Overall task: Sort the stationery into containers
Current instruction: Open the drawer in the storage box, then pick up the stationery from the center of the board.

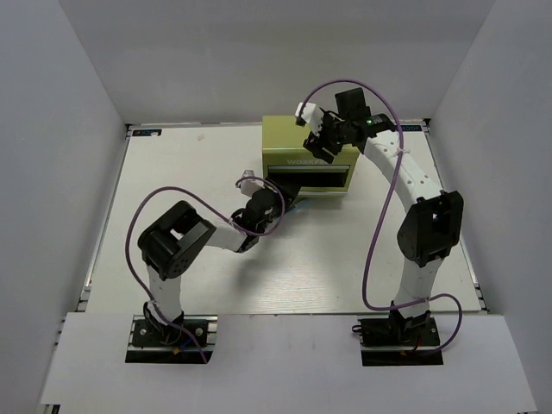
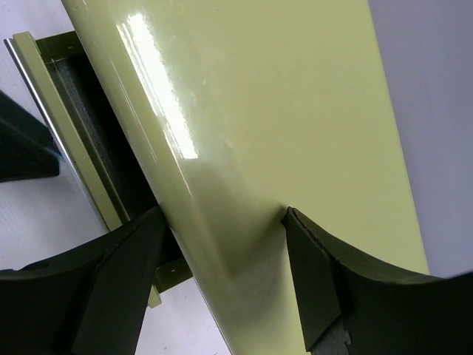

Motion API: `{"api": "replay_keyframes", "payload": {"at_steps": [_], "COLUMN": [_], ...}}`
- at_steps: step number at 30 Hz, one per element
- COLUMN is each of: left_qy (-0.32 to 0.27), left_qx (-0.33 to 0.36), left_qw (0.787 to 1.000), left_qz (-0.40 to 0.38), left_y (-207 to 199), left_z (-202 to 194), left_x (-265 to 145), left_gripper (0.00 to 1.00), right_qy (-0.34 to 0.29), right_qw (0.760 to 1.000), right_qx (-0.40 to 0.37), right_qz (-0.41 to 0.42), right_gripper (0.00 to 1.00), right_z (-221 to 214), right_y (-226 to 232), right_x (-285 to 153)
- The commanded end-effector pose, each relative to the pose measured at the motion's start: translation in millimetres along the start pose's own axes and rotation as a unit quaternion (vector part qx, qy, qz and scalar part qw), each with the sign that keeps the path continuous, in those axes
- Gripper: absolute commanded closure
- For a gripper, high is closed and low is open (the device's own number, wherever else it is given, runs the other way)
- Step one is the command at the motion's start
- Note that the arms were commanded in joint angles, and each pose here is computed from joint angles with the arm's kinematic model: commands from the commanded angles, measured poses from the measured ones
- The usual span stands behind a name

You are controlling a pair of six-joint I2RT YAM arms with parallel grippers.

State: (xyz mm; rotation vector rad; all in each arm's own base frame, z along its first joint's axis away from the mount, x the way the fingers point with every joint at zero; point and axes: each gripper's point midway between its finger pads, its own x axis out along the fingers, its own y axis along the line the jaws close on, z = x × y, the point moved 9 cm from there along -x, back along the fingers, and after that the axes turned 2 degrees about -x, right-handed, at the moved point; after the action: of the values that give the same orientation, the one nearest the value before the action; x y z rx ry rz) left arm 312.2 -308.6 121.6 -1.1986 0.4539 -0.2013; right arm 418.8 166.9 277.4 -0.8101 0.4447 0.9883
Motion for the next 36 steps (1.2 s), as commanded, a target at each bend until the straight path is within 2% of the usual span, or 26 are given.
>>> {"api": "replay_keyframes", "payload": {"at_steps": [1,3,6,7,8,10,11,15,16,17,21,23,36], "left_qy": [0.044,0.076,0.118,0.139,0.149,0.175,0.202,0.235,0.232,0.232,0.218,0.207,0.186], "left_qx": [0.089,0.124,0.191,0.235,0.262,0.314,0.359,0.438,0.451,0.473,0.514,0.524,0.594], "left_qw": [0.994,0.987,0.974,0.962,0.953,0.933,0.911,0.868,0.862,0.850,0.829,0.825,0.779], "left_qz": [-0.046,-0.069,-0.039,-0.025,-0.024,-0.015,-0.008,0.012,0.011,0.018,0.034,0.038,0.075], "left_y": [-29.0,-45.0,-37.3,-28.5,-26.3,-16.9,-8.2,7.0,6.0,9.4,13.0,12.9,30.0], "left_z": [6.1,4.5,6.2,6.1,7.1,7.7,7.6,11.0,12.8,14.7,19.9,21.3,15.8], "left_x": [-20.5,-32.6,-49.8,-54.7,-58.4,-64.5,-68.2,-71.6,-70.5,-68.5,-61.2,-56.5,-27.2], "left_gripper": [0.33,0.35,0.44,0.57,0.64,0.73,0.76,0.75,0.73,0.66,0.52,0.50,0.48], "right_qy": [0.041,0.040,0.037,0.035,0.035,0.031,0.034,0.034,0.031,0.031,0.032,0.030,0.030], "right_qw": [0.998,0.998,0.998,0.998,0.998,0.999,0.998,0.998,0.998,0.998,0.998,0.998,0.998], "right_qx": [0.032,0.029,0.026,0.024,0.023,0.023,0.023,0.025,0.025,0.025,0.029,0.031,0.042], "right_qz": [0.028,0.029,0.034,0.037,0.038,0.039,0.040,0.046,0.042,0.041,0.038,0.037,0.039], "right_gripper": [0.29,0.29,0.29,0.29,0.29,0.29,0.29,0.29,0.29,0.29,0.29,0.29,0.29], "right_z": [-24.4,-26.0,-26.6,-27.9,-28.3,-27.9,-31.0,-36.0,-34.5,-35.2,-37.4,-37.5,-44.2], "right_y": [13.8,15.6,21.0,22.8,23.9,27.1,29.1,36.9,36.2,36.2,35.6,35.0,35.5], "right_x": [8.0,3.7,-0.6,-1.2,-0.6,-5.1,-6.1,-8.8,-10.4,-10.7,-13.9,-14.7,-17.0]}}
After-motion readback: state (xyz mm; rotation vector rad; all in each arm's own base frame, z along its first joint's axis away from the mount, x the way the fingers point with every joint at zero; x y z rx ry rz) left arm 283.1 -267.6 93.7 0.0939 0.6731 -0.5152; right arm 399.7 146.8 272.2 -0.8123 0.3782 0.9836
